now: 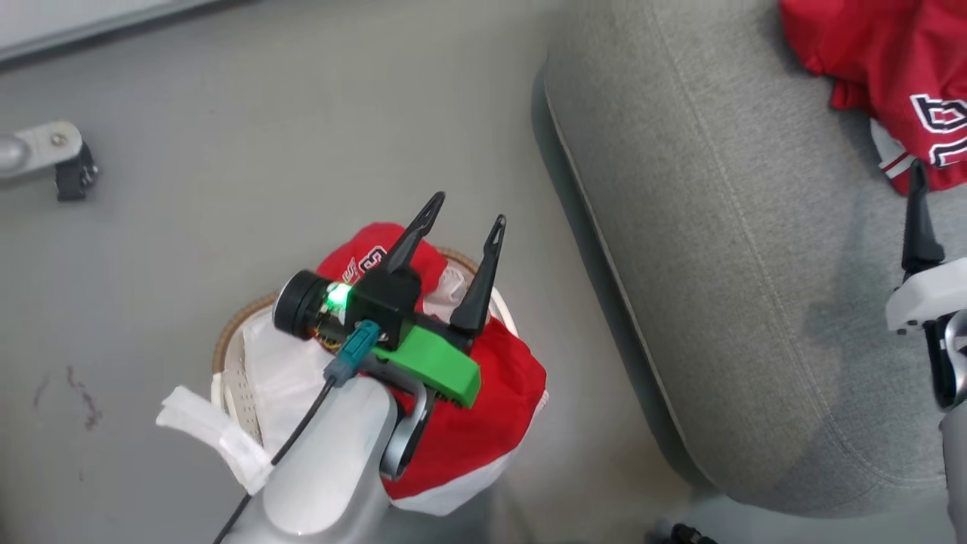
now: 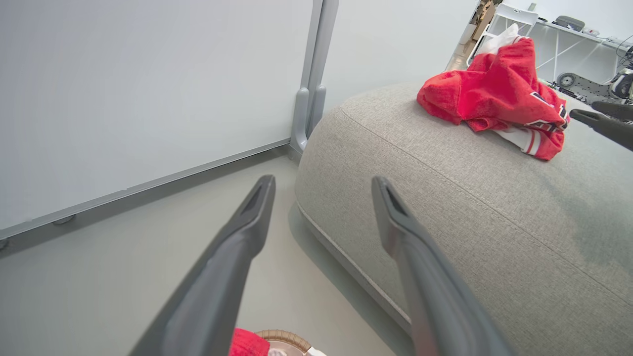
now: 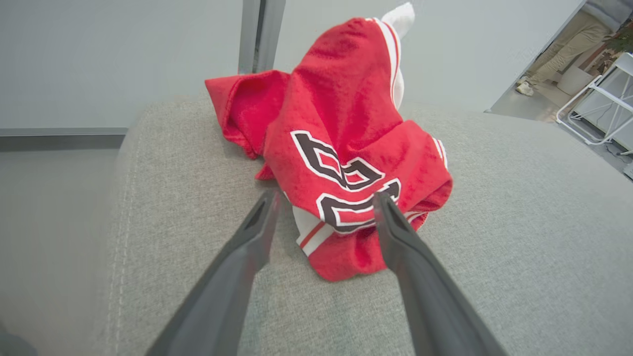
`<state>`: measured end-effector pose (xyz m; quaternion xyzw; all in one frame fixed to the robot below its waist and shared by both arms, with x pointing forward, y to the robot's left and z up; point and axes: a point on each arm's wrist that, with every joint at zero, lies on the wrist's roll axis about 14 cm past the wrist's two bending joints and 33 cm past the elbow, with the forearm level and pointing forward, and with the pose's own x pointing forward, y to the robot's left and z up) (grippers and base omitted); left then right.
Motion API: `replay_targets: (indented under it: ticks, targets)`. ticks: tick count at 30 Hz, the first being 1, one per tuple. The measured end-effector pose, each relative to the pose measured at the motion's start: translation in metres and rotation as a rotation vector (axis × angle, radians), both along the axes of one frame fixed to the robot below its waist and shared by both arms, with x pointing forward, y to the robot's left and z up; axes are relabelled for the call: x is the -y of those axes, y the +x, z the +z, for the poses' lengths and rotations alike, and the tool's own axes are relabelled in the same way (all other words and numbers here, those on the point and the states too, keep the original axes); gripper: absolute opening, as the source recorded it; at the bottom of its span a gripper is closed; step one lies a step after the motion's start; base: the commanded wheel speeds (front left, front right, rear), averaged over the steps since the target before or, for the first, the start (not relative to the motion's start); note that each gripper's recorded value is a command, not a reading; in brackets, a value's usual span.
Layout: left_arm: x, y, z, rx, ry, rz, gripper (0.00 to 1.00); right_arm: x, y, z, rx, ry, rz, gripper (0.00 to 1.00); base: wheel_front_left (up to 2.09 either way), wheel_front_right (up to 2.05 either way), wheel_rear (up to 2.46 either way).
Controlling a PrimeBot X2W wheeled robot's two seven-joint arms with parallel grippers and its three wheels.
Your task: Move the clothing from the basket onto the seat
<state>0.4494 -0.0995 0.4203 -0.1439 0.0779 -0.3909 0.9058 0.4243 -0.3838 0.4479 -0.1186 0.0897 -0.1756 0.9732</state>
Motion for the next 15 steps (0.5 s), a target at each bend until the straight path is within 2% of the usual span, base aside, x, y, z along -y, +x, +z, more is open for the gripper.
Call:
replay_targets:
  ticks: [8,15]
  targets:
    - [-0.039,-0.009,0.019,0.015,0.032,0.136,1.00,-0.047,0.000,0.036,0.132,0.055,0.111,1.00,0.00,0.00,0.00]
    - [-0.089,-0.017,0.026,0.038,0.099,0.289,1.00,-0.098,0.006,0.047,0.197,0.139,0.220,1.00,0.00,0.00,0.00]
